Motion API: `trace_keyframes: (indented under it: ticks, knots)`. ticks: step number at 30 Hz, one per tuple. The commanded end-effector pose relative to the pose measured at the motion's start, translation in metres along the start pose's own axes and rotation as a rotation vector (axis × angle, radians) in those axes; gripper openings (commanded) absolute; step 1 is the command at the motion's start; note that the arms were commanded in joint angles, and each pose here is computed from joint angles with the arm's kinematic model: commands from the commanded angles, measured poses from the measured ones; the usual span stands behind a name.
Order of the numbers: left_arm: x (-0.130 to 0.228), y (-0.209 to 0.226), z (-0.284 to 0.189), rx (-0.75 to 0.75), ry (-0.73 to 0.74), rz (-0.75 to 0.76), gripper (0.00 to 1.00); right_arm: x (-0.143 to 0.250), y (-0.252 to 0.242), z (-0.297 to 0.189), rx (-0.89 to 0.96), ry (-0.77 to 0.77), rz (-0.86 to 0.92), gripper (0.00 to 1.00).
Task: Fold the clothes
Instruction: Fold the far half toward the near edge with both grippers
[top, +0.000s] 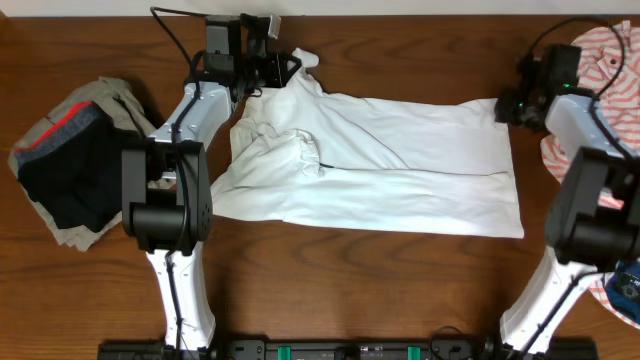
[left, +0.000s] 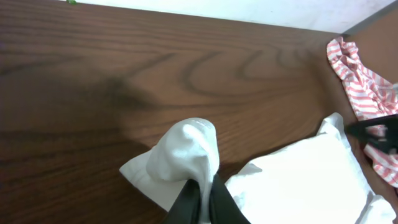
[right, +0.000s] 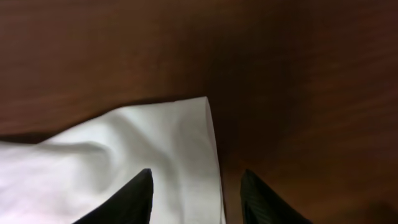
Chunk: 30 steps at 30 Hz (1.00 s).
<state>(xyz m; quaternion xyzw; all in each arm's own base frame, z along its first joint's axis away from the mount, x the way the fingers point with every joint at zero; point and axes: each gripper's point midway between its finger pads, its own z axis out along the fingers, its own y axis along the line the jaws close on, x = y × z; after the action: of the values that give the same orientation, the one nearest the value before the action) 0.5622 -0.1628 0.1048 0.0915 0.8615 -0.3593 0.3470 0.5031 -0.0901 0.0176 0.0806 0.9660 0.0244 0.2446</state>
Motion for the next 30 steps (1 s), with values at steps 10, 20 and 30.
trace_keyframes:
  ticks: [10, 20, 30]
  knots:
    - [0.009, 0.004, 0.001, -0.023, 0.032, -0.015, 0.06, -0.004, 0.011, 0.031, -0.054, -0.043, -0.035, 0.41]
    - [0.01, 0.005, 0.0, -0.028, 0.037, -0.017, 0.06, -0.007, 0.016, 0.028, -0.085, -0.051, -0.033, 0.01]
    - [0.013, -0.013, -0.026, -0.044, 0.099, -0.07, 0.06, -0.045, 0.007, -0.044, -0.039, -0.094, -0.008, 0.01]
